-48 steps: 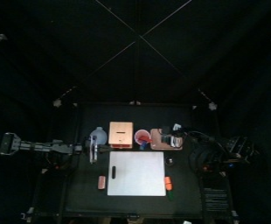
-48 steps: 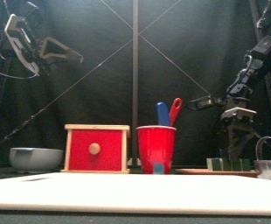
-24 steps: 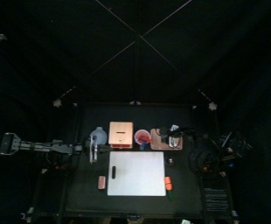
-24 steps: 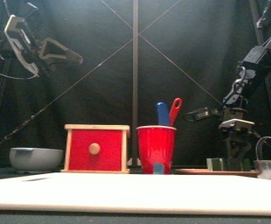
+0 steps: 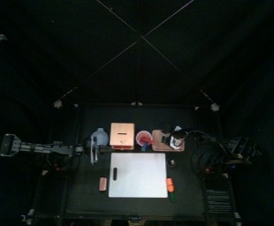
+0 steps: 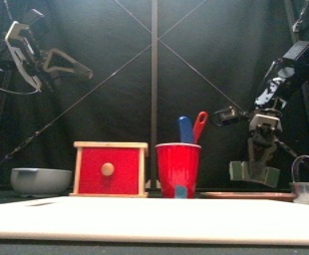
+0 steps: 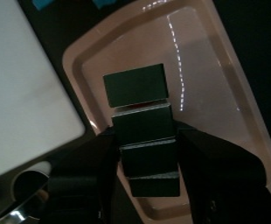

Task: Place sushi on board then cut the sushi with the knife then place the pieces on the plate
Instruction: Place the sushi on the board

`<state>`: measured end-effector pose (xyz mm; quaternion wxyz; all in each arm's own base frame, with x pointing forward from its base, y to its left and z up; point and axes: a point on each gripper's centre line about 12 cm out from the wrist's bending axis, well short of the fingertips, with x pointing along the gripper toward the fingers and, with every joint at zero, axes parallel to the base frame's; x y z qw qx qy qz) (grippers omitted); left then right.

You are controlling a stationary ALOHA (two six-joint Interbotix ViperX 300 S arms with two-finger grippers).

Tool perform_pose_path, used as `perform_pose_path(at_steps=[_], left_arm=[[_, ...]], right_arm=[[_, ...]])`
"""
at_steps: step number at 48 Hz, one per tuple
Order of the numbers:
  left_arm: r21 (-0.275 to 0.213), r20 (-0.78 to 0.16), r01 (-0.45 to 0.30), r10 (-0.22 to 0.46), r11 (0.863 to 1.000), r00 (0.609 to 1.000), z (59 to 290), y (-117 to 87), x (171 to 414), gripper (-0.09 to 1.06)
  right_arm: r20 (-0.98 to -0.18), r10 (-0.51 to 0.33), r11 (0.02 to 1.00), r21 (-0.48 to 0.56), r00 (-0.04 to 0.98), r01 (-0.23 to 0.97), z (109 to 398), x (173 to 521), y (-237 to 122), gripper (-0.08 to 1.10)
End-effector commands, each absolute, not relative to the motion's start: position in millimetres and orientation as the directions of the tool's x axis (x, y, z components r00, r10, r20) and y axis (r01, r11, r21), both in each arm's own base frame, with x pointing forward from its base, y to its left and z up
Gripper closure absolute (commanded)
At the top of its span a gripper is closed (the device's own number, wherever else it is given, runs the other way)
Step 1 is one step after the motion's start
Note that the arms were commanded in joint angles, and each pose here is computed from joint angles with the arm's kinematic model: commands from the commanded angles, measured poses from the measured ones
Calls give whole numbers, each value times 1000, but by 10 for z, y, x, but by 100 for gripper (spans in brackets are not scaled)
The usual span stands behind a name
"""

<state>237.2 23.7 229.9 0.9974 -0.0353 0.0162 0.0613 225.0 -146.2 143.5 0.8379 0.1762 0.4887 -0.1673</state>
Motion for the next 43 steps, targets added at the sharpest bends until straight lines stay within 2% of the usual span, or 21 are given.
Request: perform_pose_path(at_steps=[1,14,43], left_arm=[[-70,-18,-126,125,990,992,2351,245,2393,99],[-72,-17,-126,125,989,992,2353,245,2393,99],[-69,-43,-121,118,990,992,2269,227,2357,99]], right_arm=[[-836,-135,869,158,532,469,1699,2321,-1382,43],[-820,-107,759,298,563,579,1892,2418,-999,43],[-805,-87,508,472,587,721,2062,2754,-52,43]])
